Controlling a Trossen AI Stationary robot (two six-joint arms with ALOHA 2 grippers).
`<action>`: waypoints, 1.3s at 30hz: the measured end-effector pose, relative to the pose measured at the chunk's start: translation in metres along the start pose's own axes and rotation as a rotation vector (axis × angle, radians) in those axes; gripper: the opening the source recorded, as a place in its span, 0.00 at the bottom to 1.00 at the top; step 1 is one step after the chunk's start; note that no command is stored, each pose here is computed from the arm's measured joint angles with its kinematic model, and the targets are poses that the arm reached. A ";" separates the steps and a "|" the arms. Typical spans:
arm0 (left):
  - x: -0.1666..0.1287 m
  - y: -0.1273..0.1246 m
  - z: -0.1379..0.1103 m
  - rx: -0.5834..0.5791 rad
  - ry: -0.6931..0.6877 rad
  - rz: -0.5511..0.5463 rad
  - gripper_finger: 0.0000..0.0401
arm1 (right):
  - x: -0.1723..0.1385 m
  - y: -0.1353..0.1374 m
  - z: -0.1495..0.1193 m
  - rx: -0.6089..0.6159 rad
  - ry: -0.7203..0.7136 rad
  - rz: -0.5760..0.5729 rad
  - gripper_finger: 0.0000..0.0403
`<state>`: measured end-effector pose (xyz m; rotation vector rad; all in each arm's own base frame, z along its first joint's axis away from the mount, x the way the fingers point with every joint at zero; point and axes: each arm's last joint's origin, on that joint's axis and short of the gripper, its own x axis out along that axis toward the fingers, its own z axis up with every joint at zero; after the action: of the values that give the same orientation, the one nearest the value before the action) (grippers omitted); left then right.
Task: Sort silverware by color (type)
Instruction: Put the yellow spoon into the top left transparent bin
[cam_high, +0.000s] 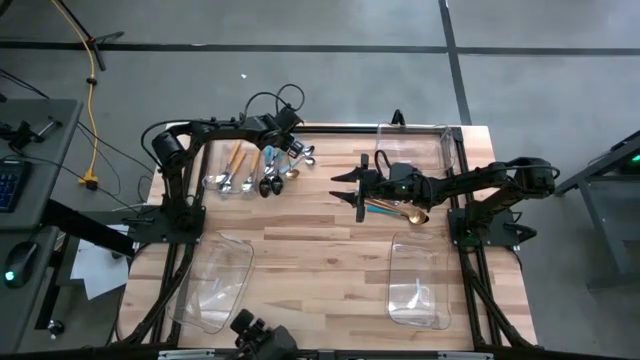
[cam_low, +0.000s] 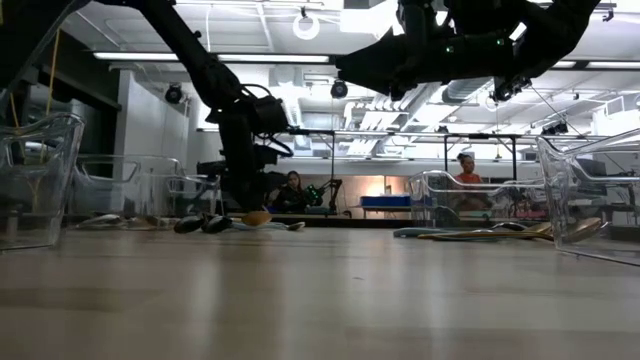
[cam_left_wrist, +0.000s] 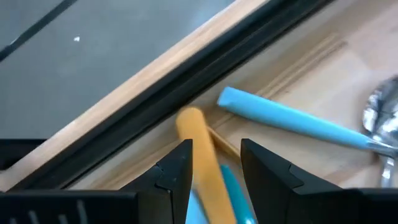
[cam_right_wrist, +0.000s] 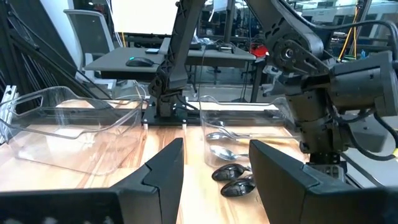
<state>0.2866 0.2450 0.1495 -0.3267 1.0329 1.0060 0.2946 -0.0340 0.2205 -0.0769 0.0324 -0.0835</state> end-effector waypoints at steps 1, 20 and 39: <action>-0.001 -0.001 0.001 0.002 -0.008 -0.001 0.32 | 0.000 0.000 0.000 0.000 0.003 0.000 0.42; -0.008 0.008 0.011 0.232 -0.076 -0.197 0.32 | 0.000 0.000 -0.001 0.001 0.008 0.000 0.42; -0.002 0.029 0.001 0.164 0.062 -0.268 0.32 | 0.000 0.000 -0.001 0.001 0.008 0.001 0.42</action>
<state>0.2627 0.2603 0.1572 -0.3519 1.0885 0.6698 0.2946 -0.0340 0.2197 -0.0759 0.0400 -0.0832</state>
